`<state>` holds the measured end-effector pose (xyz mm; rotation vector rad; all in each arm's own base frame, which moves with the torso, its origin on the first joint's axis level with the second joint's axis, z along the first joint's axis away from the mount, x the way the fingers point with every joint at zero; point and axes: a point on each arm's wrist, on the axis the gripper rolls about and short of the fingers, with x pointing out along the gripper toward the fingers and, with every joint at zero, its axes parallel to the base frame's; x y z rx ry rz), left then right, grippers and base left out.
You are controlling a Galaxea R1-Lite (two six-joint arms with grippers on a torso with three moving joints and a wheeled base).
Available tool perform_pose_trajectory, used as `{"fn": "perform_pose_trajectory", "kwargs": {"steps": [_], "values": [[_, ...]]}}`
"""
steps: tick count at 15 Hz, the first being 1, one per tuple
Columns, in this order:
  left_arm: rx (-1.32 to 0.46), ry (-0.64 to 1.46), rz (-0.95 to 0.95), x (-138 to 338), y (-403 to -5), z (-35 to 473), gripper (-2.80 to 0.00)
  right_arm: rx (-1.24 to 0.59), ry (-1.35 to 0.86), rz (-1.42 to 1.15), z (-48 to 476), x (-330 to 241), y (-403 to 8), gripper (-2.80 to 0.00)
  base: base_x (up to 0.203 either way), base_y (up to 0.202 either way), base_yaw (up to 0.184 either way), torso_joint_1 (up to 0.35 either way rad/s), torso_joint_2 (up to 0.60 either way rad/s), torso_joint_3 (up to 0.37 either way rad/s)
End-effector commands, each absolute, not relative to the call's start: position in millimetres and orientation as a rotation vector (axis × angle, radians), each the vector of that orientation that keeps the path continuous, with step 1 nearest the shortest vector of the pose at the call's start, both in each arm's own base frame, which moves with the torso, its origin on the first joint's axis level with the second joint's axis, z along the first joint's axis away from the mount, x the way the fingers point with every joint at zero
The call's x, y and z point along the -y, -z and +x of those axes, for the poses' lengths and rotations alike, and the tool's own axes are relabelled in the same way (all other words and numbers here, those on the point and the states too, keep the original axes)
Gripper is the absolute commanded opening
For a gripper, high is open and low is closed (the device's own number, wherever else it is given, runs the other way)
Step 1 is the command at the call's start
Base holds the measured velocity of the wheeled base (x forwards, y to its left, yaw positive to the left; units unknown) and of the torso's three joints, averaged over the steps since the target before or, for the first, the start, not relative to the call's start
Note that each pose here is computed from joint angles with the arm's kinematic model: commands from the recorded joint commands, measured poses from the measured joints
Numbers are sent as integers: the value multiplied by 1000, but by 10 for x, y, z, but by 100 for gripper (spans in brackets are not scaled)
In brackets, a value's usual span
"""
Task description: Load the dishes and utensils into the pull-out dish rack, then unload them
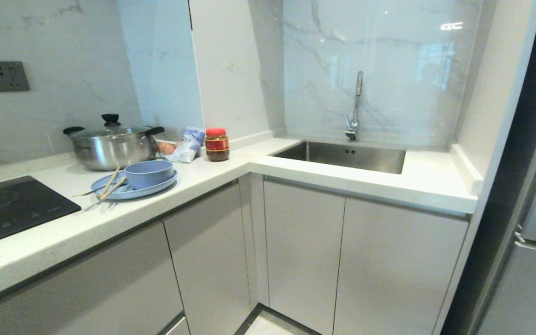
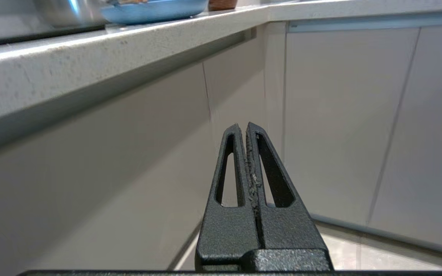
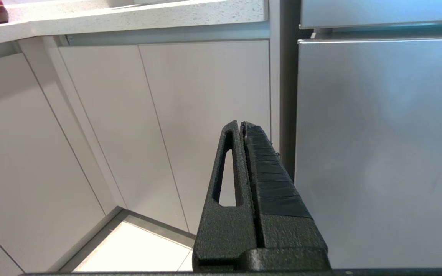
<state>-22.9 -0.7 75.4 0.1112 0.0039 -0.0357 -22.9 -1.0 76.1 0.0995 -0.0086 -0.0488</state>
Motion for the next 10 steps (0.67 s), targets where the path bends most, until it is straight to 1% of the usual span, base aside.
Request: {"fn": "perform_pose_trajectory", "kwargs": {"steps": [1, 10], "values": [[-6, 33, 83, 7, -749, -227, -280, 13, 49, 100, -232, 10, -760, -280, 0, 0, 0, 0, 0, 0], [-5, 26, 69, 5, -750, -227, -280, 10, 49, 100, -231, 10, -759, -280, 0, 0, 0, 0, 0, 0]]}}
